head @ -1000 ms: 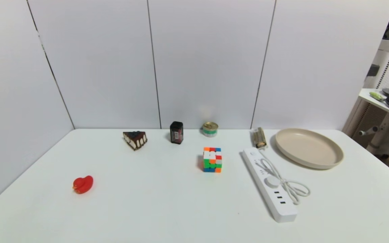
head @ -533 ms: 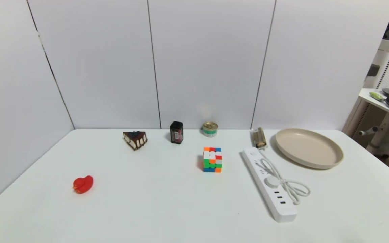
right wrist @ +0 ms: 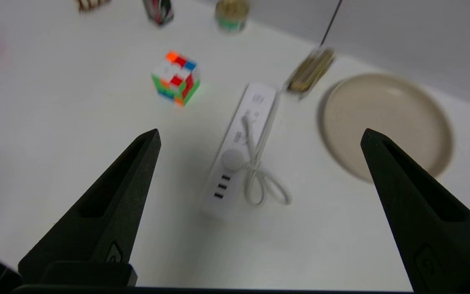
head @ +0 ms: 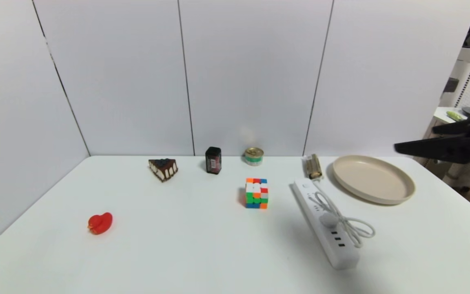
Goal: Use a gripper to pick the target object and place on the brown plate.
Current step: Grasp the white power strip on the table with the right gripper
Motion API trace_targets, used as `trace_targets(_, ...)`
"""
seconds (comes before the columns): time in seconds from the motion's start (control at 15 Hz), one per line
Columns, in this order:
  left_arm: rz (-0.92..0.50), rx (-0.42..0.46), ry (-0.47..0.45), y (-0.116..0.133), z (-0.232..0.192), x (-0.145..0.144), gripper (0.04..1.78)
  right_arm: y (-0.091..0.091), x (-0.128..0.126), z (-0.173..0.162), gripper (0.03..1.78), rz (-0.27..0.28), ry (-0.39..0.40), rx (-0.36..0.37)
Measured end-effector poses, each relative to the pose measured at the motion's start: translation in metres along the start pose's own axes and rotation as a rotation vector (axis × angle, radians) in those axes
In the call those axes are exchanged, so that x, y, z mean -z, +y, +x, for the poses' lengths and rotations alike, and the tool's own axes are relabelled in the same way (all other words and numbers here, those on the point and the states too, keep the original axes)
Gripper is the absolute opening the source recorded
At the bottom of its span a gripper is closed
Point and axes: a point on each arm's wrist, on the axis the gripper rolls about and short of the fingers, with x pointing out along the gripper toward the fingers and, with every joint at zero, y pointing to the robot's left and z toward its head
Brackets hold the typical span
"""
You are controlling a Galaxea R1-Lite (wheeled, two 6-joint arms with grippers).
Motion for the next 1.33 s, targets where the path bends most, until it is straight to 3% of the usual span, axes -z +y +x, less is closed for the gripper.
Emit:
trace_targets(0.13, 0.000, 0.000, 0.000, 0.000, 0.000, 0.000, 1.69, 0.001, -0.013, 0.047, 1.69, 0.026, 0.168, -0.059)
trace_targets(0.27, 0.000, 0.000, 0.000, 0.000, 0.000, 0.000, 1.69, 0.004, -0.022, 0.093, 1.69, 0.084, 0.270, -0.082)
trace_targets(0.4, 0.000, 0.000, 0.000, 0.000, 0.000, 0.000, 1.69, 0.005, -0.025, 0.135, 1.69, 0.147, 0.342, -0.055)
trace_targets(0.67, 0.000, 0.000, 0.000, 0.000, 0.000, 0.000, 1.69, 0.002, -0.014, 0.201, 1.69, 0.239, 0.489, 0.072)
trace_targets(0.8, 0.000, 0.000, 0.000, 0.000, 0.000, 0.000, 1.69, 0.000, -0.004, 0.221, 1.69, 0.290, 0.564, 0.126)
trace_targets(1.33, 0.000, 0.000, 0.000, 0.000, 0.000, 0.000, 1.69, -0.001, 0.038, 0.249, 1.69, 0.321, 0.745, 0.150)
